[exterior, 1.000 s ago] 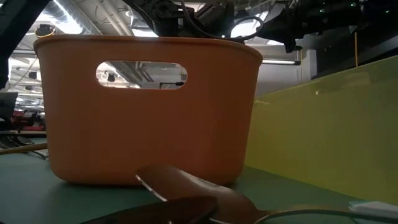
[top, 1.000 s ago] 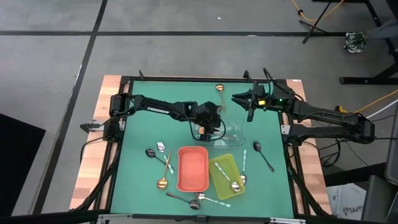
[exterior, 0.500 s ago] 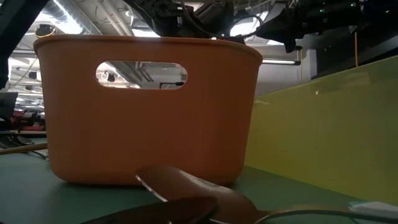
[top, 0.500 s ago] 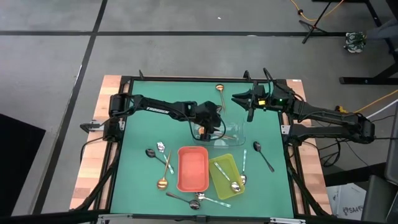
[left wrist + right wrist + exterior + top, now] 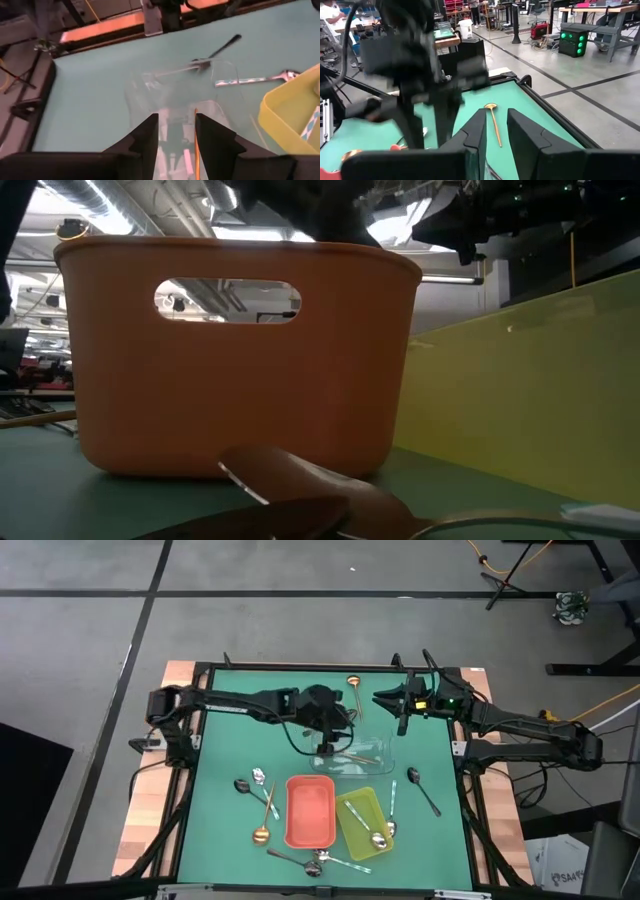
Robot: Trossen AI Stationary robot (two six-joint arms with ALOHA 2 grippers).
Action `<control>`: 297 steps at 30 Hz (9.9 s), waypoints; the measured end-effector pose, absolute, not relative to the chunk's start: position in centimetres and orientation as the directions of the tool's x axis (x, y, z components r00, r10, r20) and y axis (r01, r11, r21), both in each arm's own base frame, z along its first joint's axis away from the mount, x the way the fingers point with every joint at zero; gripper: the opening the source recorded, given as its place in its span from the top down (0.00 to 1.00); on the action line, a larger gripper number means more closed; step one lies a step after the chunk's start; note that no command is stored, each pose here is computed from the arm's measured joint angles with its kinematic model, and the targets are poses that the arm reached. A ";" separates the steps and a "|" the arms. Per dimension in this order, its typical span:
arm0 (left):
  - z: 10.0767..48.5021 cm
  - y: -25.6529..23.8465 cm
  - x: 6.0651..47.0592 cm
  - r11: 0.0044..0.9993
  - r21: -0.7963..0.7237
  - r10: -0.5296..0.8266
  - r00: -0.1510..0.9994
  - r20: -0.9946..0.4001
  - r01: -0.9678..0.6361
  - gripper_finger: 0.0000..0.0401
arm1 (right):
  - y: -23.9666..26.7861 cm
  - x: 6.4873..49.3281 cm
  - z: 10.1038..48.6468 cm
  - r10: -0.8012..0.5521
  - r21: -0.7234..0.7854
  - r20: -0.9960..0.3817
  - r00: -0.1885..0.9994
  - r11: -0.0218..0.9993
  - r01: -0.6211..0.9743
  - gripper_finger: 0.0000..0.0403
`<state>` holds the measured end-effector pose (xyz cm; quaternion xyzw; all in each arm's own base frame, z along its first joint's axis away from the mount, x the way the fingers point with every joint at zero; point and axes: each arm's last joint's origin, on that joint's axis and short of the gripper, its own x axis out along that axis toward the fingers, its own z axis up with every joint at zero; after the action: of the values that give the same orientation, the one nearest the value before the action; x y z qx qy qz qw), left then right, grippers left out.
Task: Sort silverware by color (type)
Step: Put the gold spoon into the transparent bin, then put the blue patterned spoon into the yellow bin
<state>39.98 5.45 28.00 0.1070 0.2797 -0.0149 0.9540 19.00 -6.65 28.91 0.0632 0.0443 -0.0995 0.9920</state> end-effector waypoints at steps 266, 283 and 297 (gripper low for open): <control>17.1 3.4 46.2 0.932 0.228 -0.016 0.662 -0.749 0.280 0.88 | -6.6 18.8 27.8 -0.186 0.132 -0.217 0.958 0.967 0.217 0.83; 17.1 3.4 46.2 0.933 0.226 -0.016 0.662 -0.750 0.279 0.88 | -6.6 18.8 27.8 -0.186 0.132 -0.217 0.958 0.967 0.217 0.83; 21.8 3.2 44.6 0.931 0.255 -0.002 0.702 -0.712 0.261 0.88 | -6.6 18.8 27.8 -0.186 0.111 -0.213 0.959 0.971 0.213 0.83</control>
<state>44.65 3.21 21.78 0.1707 0.3789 -0.0726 0.9067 18.84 -6.59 27.81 0.0663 0.1013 -0.1008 0.9875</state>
